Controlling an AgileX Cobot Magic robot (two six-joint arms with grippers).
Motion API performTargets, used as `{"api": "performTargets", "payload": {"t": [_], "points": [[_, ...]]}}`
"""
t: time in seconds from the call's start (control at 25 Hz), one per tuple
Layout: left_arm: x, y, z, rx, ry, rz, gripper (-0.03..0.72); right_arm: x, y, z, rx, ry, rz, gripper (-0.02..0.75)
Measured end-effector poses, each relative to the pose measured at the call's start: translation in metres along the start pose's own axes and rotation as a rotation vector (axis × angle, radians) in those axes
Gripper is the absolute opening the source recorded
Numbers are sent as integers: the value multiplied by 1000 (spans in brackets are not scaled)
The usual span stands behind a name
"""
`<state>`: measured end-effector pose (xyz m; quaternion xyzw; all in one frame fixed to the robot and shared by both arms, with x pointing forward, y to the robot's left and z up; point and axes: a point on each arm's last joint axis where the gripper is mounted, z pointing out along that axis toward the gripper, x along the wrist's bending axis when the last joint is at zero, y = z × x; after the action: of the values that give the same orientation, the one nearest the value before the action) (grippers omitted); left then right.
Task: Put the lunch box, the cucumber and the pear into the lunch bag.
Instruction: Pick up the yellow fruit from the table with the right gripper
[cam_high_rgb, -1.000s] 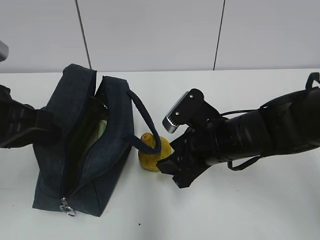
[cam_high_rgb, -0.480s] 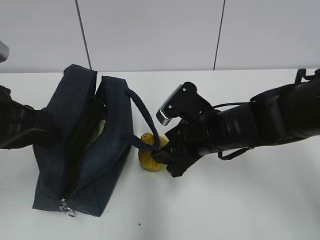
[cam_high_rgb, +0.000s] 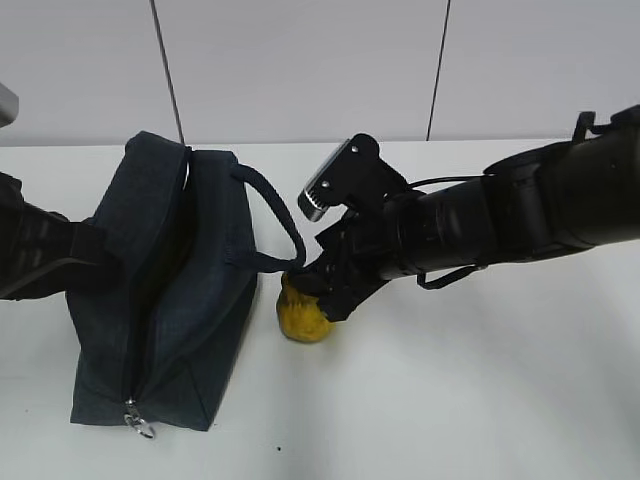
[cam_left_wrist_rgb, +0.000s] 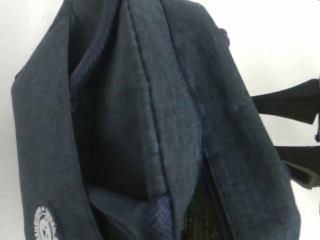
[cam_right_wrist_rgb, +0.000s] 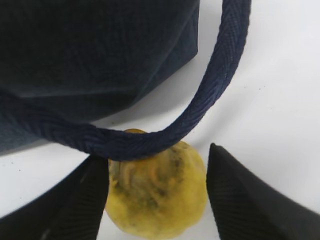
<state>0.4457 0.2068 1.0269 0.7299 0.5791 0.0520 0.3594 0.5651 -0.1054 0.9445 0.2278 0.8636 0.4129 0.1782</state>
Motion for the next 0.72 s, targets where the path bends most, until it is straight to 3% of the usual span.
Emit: {"api": "performTargets", "payload": {"t": [0.72], "points": [[0, -1, 0, 7, -3, -1, -19, -2, -13, 24, 31, 37, 10, 482]]}}
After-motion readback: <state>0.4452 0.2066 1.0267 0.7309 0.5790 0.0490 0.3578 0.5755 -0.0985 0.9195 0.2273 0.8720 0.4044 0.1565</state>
